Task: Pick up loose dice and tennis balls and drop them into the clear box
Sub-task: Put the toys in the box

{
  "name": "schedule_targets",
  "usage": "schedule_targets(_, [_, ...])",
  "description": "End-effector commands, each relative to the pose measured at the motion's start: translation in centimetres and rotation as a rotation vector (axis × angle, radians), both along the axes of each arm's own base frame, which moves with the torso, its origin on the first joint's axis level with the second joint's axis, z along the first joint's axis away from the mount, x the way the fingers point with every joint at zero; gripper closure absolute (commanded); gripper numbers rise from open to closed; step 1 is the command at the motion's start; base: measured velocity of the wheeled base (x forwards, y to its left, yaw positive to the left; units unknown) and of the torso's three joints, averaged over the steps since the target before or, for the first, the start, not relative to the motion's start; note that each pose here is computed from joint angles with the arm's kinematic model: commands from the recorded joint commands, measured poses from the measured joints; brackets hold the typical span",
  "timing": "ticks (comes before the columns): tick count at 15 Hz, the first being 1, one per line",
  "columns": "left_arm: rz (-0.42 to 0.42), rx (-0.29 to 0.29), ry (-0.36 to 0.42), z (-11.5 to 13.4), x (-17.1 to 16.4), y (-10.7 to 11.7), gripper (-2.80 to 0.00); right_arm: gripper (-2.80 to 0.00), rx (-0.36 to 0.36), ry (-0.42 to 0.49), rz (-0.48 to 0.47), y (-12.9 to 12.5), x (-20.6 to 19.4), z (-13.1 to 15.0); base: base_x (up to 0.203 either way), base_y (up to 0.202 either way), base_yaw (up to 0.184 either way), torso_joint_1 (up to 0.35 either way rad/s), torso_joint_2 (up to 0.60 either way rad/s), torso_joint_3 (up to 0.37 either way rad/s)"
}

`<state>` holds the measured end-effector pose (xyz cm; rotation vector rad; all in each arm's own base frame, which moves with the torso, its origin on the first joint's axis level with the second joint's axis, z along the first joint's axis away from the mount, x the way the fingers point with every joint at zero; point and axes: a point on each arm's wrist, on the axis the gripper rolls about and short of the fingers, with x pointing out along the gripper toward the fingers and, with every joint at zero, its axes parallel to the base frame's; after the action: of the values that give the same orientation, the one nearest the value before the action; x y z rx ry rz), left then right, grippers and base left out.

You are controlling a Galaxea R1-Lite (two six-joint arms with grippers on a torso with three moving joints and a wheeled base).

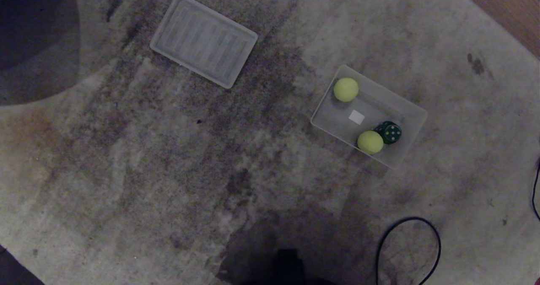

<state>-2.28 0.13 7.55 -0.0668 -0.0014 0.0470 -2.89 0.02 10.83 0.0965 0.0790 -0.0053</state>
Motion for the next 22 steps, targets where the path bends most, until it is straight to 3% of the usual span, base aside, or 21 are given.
schedule_targets(1, [0.001,-0.001,0.003,0.0,0.0,0.0,0.00,0.00,0.058,0.129,-0.006,0.0,2.0,2.9,0.000,0.000,0.000,0.000,0.00,0.000])
schedule_targets(5, [0.001,-0.001,0.003,0.0,0.0,0.0,0.00,0.00,0.155,0.312,-0.025,0.0,8.1,5.6,0.000,0.000,0.000,0.000,0.00,0.000])
schedule_targets(8, [0.001,-0.001,0.003,0.0,0.0,0.0,0.00,0.00,0.218,0.347,-0.025,0.2,15.0,6.2,0.000,0.000,0.000,0.000,0.00,0.000])
schedule_targets(12, [0.001,-0.001,0.001,0.0,0.0,0.0,0.00,0.00,0.302,0.251,0.050,1.8,25.0,6.7,0.000,0.000,0.000,0.000,0.00,0.000])
schedule_targets(16, [0.001,-0.001,0.003,0.0,0.0,0.0,0.00,0.00,0.375,0.021,0.170,4.7,33.2,6.9,0.000,0.000,0.000,0.000,0.00,0.000])
schedule_targets(19, [0.001,-0.001,0.002,0.0,0.0,0.0,0.00,0.00,0.444,-0.037,0.230,5.9,36.1,5.2,0.000,0.000,0.000,0.000,0.00,0.000])
schedule_targets(22, [0.001,-0.001,0.003,0.0,0.0,0.0,0.00,0.00,0.457,-0.073,0.245,6.4,37.9,3.5,0.000,0.000,0.000,0.000,0.00,0.000])
